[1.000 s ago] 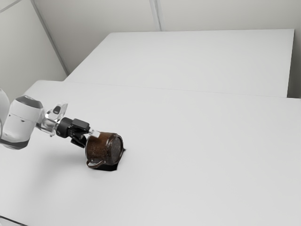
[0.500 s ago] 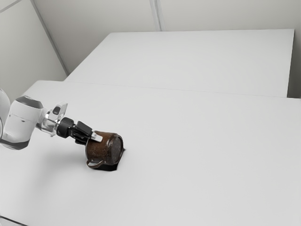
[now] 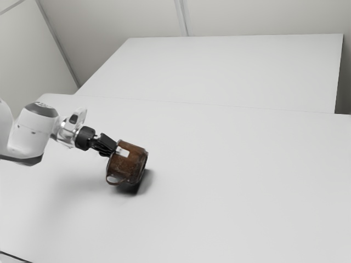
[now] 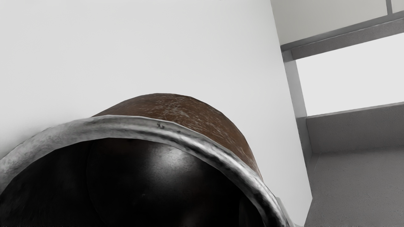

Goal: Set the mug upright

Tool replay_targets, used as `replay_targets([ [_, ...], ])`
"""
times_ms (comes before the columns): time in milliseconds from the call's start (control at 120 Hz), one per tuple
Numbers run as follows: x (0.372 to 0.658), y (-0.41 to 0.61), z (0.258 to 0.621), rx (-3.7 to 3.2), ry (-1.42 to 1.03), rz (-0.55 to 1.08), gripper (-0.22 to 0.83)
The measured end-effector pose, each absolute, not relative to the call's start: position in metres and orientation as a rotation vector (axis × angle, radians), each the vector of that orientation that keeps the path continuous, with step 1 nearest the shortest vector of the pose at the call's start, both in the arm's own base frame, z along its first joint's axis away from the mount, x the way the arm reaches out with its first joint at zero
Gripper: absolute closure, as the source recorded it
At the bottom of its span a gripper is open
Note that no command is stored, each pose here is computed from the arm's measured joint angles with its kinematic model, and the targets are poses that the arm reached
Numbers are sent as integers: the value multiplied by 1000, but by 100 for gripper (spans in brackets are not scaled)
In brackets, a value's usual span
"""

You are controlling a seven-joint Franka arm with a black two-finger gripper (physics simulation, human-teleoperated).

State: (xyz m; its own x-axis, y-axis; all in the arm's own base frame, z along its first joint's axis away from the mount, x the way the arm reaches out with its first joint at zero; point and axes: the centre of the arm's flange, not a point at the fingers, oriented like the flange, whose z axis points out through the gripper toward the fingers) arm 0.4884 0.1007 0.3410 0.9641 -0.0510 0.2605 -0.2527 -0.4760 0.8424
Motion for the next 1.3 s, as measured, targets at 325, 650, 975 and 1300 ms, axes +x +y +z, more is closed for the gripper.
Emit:
replay_targets([
  [325, 527, 29, 381, 2349, -550, 124, 77],
  [650, 534, -16, 403, 2756, -844, 29, 78],
  [975, 551, -17, 365, 2959, -749, -9, 78],
  [1300, 551, -21, 355, 3015, -619, 8, 78],
])
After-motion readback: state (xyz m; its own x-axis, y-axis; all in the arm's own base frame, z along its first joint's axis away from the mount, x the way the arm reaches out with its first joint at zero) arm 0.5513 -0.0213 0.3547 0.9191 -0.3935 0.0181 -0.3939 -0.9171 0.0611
